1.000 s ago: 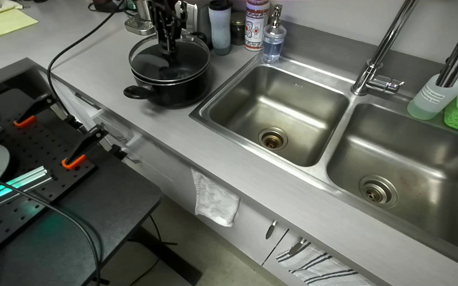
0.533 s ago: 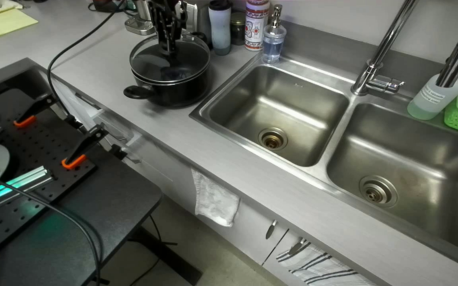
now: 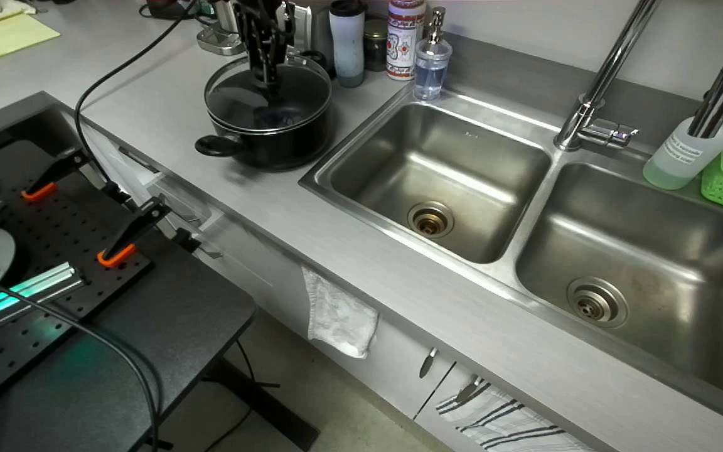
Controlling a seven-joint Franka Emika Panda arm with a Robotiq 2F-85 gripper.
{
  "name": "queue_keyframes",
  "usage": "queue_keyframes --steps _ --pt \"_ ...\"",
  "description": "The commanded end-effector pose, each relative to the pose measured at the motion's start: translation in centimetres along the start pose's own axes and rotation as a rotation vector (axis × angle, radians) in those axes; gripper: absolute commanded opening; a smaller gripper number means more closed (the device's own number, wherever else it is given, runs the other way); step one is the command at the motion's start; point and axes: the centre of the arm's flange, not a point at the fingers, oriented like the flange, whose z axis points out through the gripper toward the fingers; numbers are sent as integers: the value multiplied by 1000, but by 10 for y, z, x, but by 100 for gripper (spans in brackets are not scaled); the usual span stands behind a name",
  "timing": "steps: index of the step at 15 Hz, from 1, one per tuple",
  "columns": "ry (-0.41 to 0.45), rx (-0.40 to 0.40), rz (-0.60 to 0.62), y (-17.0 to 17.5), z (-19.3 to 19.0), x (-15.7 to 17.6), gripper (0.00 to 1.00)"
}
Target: Put the lid on the pot
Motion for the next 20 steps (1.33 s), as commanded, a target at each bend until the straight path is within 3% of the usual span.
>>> queue_keyframes --steps 1,20 --pt "12 -20 10 2 -13 -11 26" --pt "7 -43 61 16 -10 -11 26"
